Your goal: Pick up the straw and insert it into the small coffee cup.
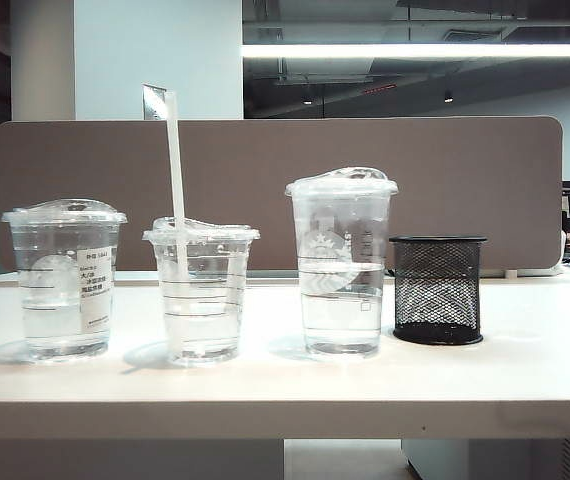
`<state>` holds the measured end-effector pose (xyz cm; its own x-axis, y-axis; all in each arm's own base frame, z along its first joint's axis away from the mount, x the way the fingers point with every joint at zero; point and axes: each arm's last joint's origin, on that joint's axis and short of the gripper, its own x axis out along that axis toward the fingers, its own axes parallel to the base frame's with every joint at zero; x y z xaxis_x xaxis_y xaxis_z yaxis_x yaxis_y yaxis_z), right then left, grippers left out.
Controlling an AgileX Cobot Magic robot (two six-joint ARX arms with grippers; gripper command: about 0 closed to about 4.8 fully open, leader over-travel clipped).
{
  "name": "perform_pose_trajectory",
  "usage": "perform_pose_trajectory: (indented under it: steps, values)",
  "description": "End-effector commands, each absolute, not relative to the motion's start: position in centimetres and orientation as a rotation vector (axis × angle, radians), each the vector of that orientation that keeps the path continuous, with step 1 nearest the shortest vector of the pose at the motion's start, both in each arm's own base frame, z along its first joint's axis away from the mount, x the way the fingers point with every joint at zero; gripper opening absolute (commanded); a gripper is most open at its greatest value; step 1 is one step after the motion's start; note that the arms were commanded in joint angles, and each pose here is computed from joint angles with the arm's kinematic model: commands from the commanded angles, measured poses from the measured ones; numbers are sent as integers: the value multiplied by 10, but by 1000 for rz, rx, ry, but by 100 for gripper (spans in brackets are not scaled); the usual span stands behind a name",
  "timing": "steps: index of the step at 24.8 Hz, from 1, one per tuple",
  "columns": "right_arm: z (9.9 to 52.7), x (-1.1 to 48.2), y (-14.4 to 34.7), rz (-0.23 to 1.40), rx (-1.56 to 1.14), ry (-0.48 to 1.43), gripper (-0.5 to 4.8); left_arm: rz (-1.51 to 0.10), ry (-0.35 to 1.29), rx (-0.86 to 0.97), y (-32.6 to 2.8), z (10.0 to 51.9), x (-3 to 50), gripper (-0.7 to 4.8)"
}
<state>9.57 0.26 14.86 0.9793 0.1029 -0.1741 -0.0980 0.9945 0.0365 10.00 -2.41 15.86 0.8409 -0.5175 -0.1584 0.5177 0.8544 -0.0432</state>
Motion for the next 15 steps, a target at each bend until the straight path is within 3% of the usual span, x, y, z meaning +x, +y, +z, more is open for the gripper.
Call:
perform_pose_trajectory:
  steps: [1,10,15]
  values:
    - [148,96,6,135,22,167,0,-547,152,4,-24,161,100,21]
    - [148,96,5,125,21,168,0,-547,149,4,-24,161,100,21]
    - [148,96,5,125,22,169,0,-454,47,21,-15,168,92,21]
